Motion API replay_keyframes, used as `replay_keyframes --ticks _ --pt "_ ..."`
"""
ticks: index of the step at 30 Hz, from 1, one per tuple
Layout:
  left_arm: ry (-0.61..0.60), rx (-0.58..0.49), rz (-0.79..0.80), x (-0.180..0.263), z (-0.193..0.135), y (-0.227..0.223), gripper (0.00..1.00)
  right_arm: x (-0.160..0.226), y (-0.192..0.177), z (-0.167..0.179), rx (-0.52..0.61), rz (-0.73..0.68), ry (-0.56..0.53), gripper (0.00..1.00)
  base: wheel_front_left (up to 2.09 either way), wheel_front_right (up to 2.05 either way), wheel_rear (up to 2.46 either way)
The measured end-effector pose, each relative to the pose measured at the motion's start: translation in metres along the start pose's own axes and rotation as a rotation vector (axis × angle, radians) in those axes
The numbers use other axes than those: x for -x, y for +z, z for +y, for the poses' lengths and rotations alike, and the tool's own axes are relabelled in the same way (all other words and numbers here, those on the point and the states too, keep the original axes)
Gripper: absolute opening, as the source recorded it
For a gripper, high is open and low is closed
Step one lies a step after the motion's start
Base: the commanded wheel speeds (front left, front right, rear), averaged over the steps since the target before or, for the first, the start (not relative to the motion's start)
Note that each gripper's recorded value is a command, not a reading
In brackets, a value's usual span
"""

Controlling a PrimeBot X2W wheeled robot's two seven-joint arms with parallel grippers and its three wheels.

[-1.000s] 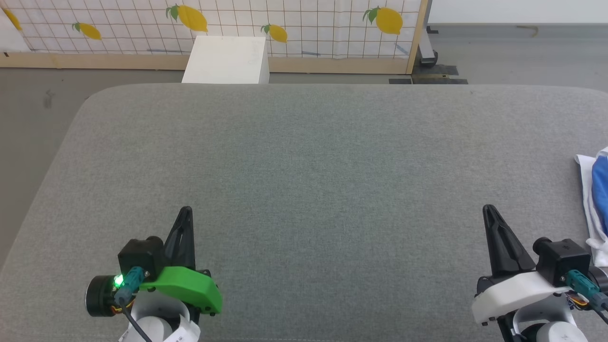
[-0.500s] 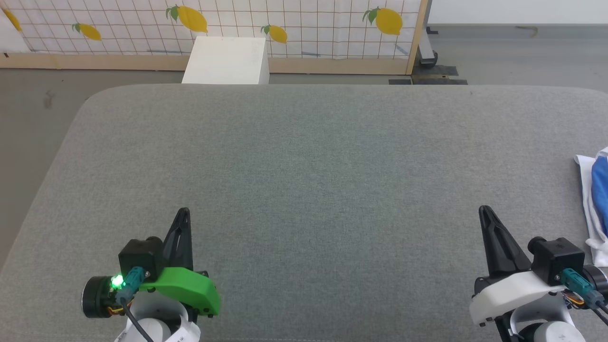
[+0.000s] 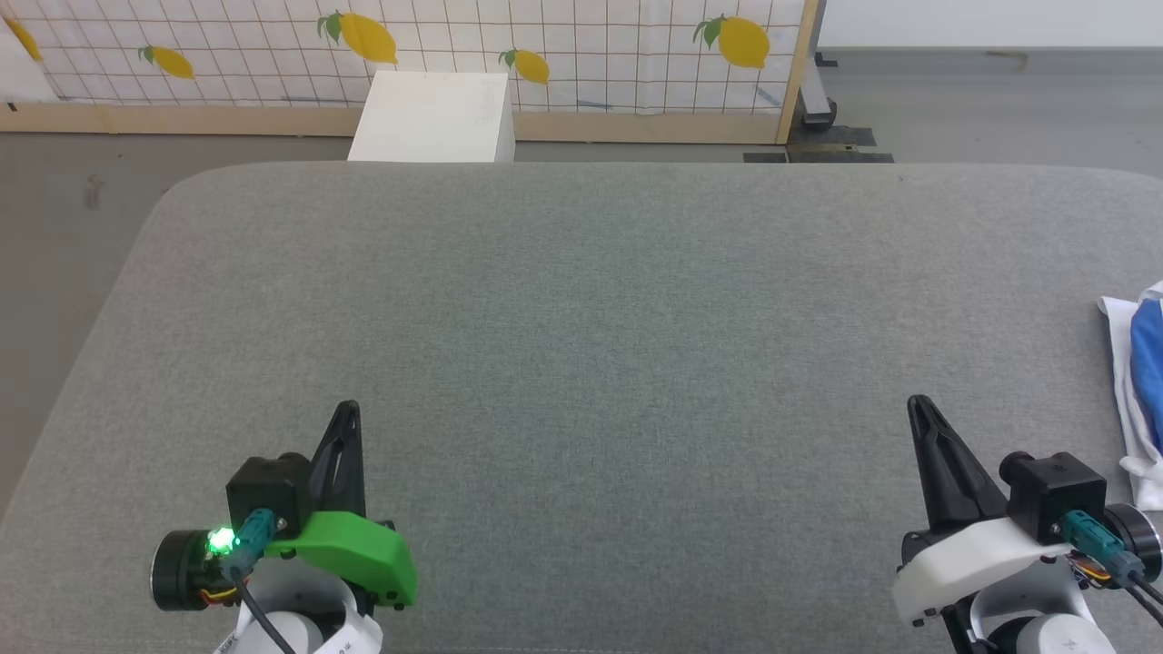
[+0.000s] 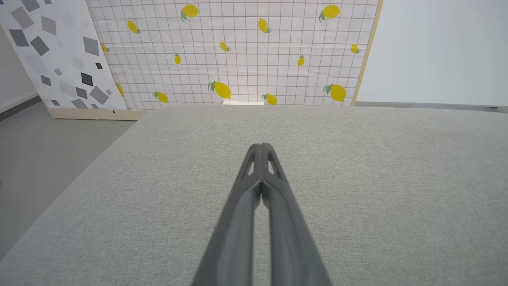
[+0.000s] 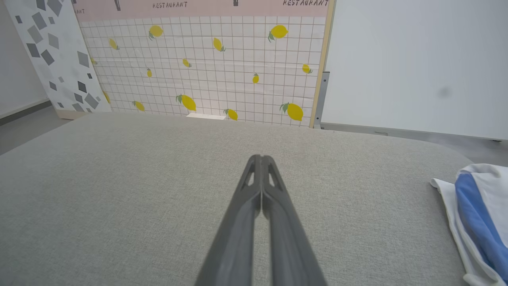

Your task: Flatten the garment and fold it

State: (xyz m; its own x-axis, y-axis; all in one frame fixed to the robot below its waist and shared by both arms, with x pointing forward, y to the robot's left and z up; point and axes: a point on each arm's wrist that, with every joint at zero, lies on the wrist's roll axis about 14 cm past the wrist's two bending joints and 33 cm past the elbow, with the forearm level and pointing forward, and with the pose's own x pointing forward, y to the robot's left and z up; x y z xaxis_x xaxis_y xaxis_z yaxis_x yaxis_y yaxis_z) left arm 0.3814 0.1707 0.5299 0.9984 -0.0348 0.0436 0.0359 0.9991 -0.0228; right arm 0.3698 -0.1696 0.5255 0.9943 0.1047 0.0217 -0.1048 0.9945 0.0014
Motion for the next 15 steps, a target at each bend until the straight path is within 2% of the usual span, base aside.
replay_keyframes --ticks 15 --pt "0.005 -0.035 0.011 0.002 0.0013 0.0014 0.0 -0.0001 -0.0018 0.0034 0.019 0.019 0.01 0.0 0.0 0.0 0.0"
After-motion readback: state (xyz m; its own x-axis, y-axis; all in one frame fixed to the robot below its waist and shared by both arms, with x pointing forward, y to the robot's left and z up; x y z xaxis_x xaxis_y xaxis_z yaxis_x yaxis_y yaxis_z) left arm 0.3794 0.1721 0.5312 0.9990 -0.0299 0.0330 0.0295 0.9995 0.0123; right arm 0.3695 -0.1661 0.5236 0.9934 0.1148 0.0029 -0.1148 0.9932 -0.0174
